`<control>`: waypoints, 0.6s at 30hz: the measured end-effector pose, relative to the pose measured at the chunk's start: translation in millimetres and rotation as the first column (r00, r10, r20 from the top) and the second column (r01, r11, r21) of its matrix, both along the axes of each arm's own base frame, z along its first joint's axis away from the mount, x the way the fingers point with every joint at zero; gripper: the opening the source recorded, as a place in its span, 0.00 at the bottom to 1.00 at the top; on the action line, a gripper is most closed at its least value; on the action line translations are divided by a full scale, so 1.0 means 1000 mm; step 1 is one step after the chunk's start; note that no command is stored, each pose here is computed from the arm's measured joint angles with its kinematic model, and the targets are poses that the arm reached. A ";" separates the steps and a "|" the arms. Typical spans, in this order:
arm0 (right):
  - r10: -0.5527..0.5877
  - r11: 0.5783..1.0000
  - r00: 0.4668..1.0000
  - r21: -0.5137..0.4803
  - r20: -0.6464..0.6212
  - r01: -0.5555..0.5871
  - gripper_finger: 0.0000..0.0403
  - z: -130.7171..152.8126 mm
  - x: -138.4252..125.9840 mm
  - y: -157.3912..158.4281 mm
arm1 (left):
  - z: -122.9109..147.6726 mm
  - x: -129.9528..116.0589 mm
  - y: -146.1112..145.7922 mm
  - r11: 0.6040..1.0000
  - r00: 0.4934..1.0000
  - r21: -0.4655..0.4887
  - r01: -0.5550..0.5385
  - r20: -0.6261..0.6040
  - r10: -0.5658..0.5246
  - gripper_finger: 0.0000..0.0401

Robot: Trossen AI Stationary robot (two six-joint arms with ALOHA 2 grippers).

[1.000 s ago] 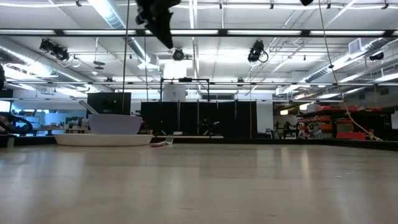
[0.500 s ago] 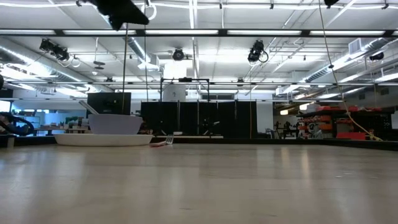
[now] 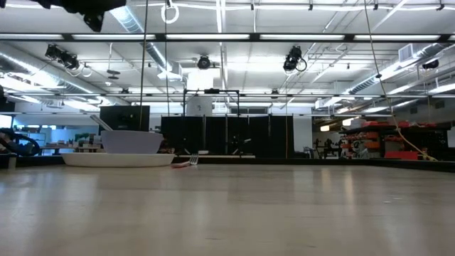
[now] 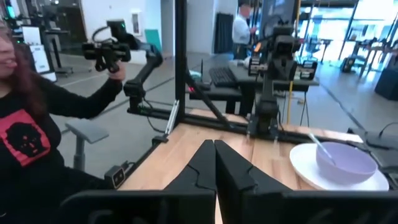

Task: Set table place
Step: Return to Home Position

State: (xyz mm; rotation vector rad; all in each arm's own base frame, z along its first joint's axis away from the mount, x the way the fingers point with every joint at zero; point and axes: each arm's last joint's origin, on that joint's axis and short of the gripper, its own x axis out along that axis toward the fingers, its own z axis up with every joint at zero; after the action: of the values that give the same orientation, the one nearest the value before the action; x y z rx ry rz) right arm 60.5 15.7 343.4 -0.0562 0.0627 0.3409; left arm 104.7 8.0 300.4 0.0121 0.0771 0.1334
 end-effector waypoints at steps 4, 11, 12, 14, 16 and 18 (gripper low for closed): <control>0.001 1.000 0.999 -0.006 0.034 0.000 0.01 0.001 -0.007 -0.001 | -0.005 -0.016 -0.001 1.000 0.998 -0.020 0.003 0.066 -0.001 0.03; 0.004 0.999 0.995 -0.042 0.100 0.000 0.01 0.001 -0.024 -0.004 | -0.016 -0.038 -0.002 1.000 0.989 -0.006 0.003 0.148 -0.002 0.03; 0.004 0.999 0.994 -0.047 0.113 0.001 0.01 0.001 -0.027 -0.005 | -0.018 -0.040 -0.002 1.000 0.987 0.001 0.002 0.162 -0.002 0.03; 0.005 0.999 0.990 -0.050 0.142 0.003 0.01 0.001 -0.034 -0.006 | -0.022 -0.045 -0.003 1.000 0.984 0.006 0.001 0.178 -0.002 0.03; 0.004 0.999 0.986 -0.048 0.168 0.004 0.01 0.001 -0.040 -0.007 | -0.025 -0.050 -0.003 1.000 0.980 0.007 0.001 0.198 -0.003 0.02; 0.004 0.999 0.984 -0.046 0.180 0.005 0.01 0.000 -0.046 -0.008 | -0.027 -0.055 -0.003 1.000 0.978 0.007 0.001 0.211 -0.002 0.01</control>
State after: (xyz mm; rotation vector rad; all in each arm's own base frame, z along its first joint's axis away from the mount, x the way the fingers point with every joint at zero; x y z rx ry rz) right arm 14.5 7.3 343.5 -0.1322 -0.1087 0.3326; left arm 49.9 4.9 273.5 0.0052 -0.1356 0.1326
